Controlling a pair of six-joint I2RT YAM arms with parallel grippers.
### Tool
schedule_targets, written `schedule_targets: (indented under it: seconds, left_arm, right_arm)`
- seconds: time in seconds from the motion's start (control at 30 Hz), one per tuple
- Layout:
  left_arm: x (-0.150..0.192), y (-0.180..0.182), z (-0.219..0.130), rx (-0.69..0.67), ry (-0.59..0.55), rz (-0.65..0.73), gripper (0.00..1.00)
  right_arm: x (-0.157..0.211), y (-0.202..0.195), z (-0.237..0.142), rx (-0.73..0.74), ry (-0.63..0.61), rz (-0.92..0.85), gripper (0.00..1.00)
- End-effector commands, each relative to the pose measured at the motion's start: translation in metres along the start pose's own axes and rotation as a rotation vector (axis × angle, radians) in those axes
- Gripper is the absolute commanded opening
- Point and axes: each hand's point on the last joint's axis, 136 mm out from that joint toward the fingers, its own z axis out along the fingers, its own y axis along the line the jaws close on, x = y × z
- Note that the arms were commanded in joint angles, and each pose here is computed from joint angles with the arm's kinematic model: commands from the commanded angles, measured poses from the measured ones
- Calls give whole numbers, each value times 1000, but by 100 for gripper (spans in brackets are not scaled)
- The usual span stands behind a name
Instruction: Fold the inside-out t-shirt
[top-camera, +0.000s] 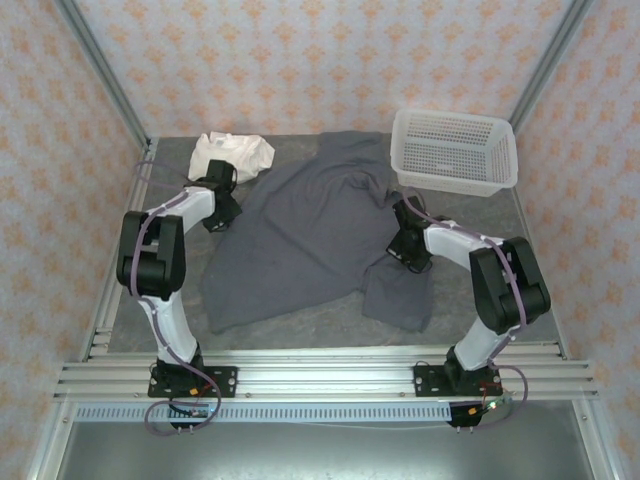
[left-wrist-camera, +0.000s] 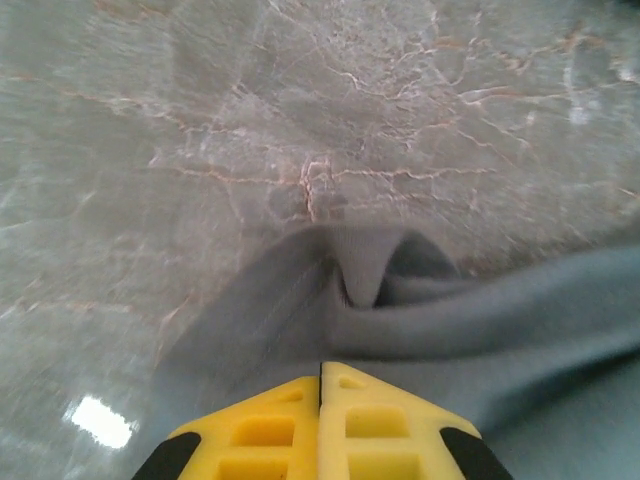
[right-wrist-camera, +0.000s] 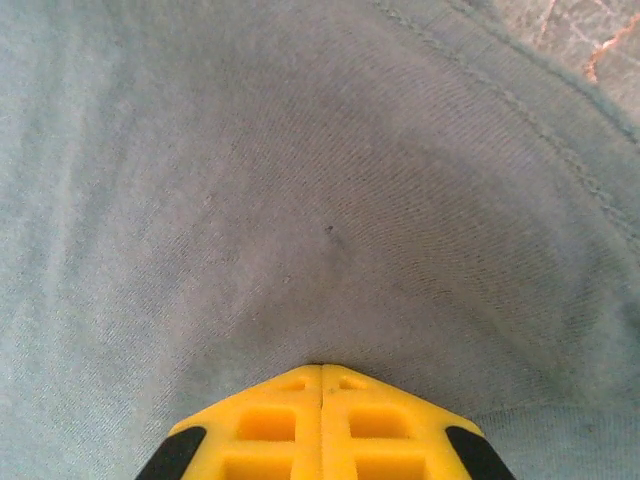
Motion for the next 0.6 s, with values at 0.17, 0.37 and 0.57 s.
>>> schedule_targets:
  seconds: [0.17,0.37,0.57]
  left_arm:
    - [-28,8,43,-22,-1,-98,12]
    - [-72,-38,62,122,-28,-67,13]
    - [-117,-66,59,174,-87,-67,16]
  right_arm:
    - [91,-94,8,206,189,206,0]
    - [123,-130,-17,239,248,155,0]
    - [107,-137,-40,232,131,236,0]
